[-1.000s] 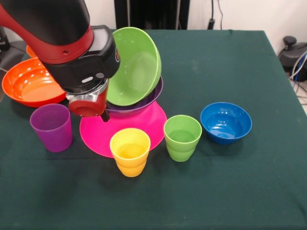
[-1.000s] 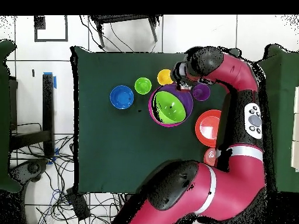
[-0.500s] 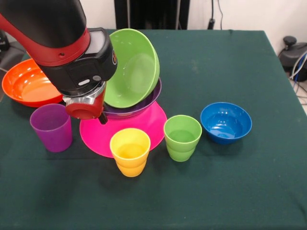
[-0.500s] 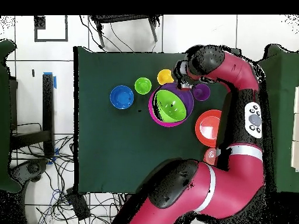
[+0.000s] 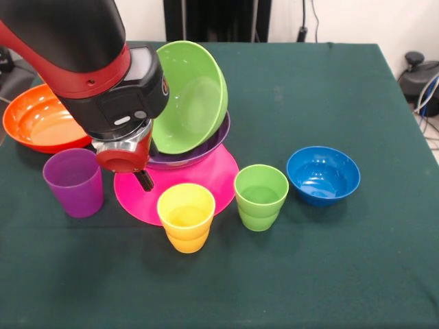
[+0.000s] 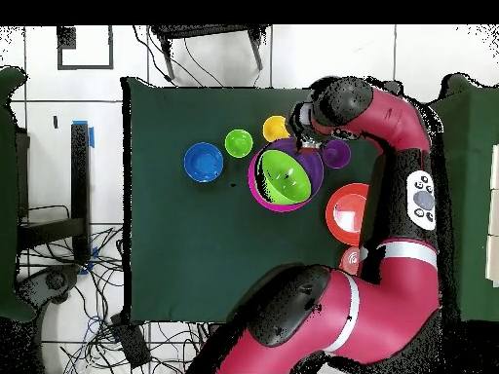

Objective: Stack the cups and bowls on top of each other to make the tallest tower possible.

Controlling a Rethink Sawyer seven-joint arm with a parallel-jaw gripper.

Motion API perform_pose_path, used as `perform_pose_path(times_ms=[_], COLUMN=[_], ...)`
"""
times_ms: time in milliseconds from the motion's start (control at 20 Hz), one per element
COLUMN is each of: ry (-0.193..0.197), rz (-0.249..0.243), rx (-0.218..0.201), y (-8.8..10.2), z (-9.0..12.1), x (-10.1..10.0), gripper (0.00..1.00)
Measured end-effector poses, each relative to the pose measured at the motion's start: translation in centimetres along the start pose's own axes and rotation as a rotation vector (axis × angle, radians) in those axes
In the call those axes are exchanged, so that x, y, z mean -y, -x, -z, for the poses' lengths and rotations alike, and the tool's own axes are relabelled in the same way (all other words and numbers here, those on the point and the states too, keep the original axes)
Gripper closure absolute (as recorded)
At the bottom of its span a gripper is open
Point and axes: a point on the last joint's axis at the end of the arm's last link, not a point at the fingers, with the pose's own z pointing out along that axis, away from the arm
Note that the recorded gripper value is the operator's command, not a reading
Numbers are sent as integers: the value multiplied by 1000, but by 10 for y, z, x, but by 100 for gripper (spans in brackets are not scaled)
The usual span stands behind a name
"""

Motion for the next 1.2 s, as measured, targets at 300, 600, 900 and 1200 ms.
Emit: perform_pose_path(times_ms=[300,600,900,1200], ry=[-12,-14,-7,13], rz=[0,0,1,3], rx=[-4,-6,-2,7], y=[0,0,0,-1], z=[-10,-12,-6,10], x=[2,2,1,-2], gripper=[0,0,0,0])
